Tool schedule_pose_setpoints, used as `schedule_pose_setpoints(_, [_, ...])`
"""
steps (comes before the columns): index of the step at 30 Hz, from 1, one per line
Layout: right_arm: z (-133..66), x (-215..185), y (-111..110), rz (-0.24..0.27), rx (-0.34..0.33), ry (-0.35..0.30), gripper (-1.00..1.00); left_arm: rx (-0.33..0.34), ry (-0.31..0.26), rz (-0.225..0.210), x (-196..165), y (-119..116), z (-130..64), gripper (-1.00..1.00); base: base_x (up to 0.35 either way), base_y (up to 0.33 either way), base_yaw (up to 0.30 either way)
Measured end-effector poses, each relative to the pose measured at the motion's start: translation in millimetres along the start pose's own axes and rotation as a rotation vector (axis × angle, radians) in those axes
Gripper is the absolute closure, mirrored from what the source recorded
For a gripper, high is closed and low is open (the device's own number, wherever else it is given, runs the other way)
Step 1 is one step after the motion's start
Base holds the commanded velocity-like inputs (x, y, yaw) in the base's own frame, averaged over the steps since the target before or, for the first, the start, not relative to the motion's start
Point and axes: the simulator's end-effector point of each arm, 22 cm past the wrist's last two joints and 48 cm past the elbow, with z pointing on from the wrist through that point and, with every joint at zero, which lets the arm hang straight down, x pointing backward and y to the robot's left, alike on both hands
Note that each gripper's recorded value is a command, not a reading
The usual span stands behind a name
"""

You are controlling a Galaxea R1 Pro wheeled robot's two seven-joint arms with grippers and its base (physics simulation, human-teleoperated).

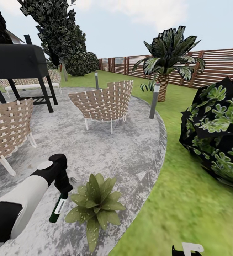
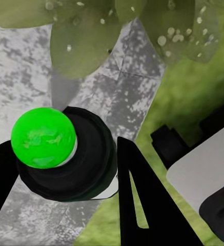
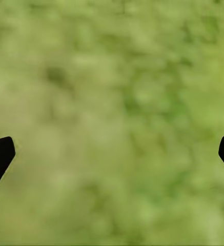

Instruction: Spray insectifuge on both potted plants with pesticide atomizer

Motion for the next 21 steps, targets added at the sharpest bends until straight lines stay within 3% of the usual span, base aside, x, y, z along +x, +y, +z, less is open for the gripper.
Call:
schedule_pose_setpoints(8, [-0.1, -0.2, -0.2, 0.0, 0.0, 0.0, -1.0, -0.01, -0.014, 0.003, -7.7, -0.4, -8.0, 1.0, 0.096, -0.069, 0.236])
schedule_pose_setpoints(15, [0.3, -0.2, -1.8, -0.001, 0.003, -0.001, -1.0, -0.011, -0.012, 0.008, -9.3, -2.0, -7.5, 1.0, 0.028, -0.281, 0.006])
schedule_pose_setpoints(21, [0.1, -0.1, -0.5, 0.0, 0.001, 0.0, -1.0, -0.011, -0.012, 0.01, -9.7, -2.5, -7.5, 1.0, 0.0, -0.292, 0.226])
